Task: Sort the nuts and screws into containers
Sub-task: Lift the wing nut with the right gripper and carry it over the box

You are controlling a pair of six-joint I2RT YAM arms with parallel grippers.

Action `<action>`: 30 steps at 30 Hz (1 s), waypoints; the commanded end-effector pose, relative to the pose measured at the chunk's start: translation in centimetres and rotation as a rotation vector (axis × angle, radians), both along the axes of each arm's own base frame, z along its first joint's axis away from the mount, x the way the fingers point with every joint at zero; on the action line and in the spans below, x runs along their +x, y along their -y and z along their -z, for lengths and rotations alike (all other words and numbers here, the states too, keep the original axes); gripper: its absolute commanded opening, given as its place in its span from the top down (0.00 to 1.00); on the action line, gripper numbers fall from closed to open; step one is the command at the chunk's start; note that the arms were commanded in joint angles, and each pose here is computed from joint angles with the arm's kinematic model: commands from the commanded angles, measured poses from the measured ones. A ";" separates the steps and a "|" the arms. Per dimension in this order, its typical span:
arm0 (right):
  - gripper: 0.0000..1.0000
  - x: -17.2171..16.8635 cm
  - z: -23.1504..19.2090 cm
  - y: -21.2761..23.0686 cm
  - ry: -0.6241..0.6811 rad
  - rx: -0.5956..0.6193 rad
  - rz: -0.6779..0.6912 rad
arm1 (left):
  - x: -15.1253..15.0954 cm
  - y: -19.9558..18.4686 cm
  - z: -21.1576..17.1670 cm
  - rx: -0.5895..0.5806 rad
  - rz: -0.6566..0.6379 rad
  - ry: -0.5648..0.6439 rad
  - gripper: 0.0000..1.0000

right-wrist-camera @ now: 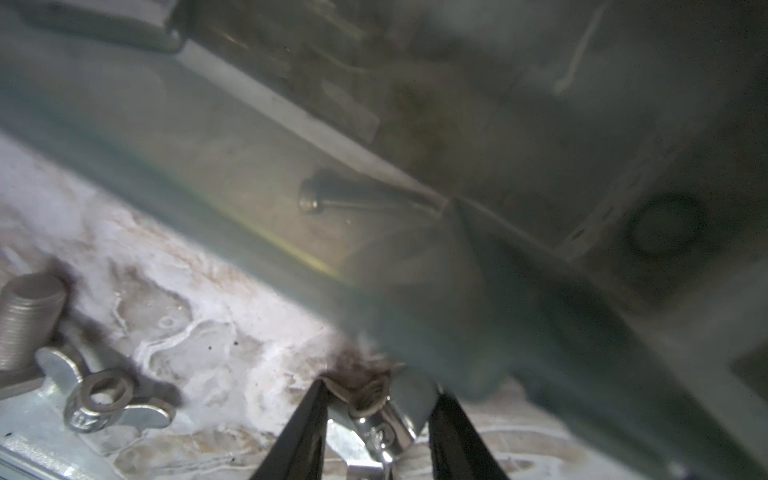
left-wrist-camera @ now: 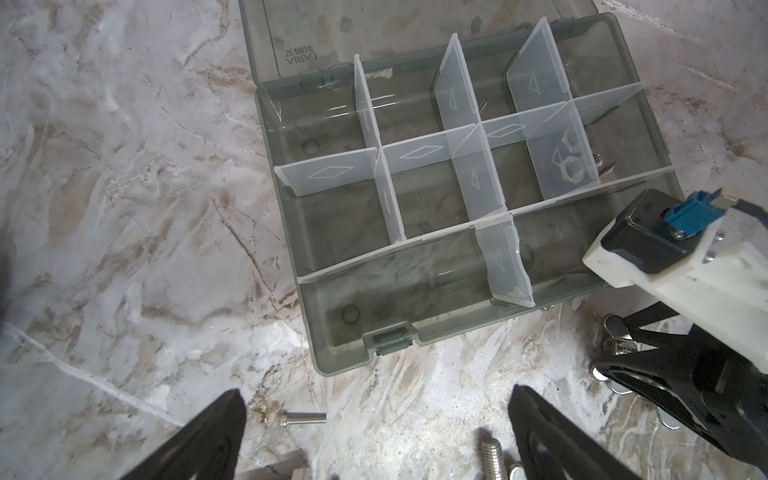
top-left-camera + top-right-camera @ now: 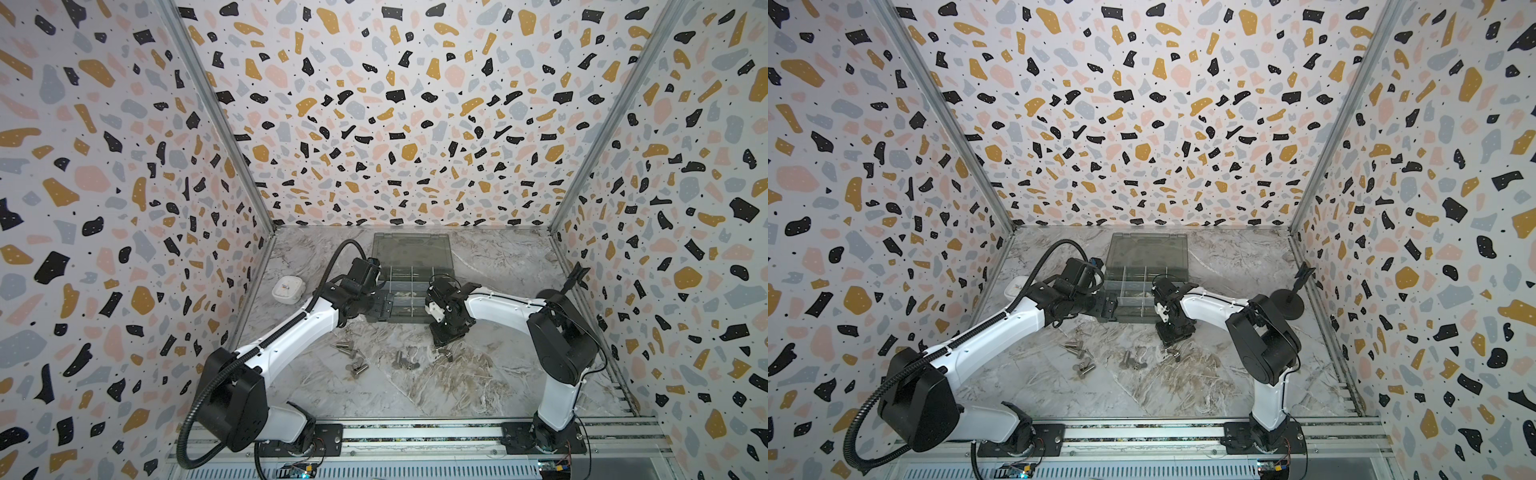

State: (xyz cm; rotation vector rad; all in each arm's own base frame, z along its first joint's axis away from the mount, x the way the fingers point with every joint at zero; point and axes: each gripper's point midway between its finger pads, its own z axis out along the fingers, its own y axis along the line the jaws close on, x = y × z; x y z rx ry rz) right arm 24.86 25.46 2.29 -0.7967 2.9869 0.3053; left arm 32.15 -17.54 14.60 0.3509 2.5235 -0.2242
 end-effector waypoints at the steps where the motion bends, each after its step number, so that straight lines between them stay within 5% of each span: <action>1: 0.59 -1.2 1.8 0.7 -0.053 -0.062 -0.009 | 0.2 -0.1 -0.8 -0.016 0.007 0.035 0.01; 13: 0.61 -1.0 2.1 0.1 -0.067 -0.056 0.057 | -0.1 -0.3 -0.4 -0.021 0.019 0.026 0.00; 30: 0.77 -1.2 1.8 1.5 -0.048 -0.134 0.089 | -0.6 -1.0 -0.1 -0.023 0.010 0.021 0.00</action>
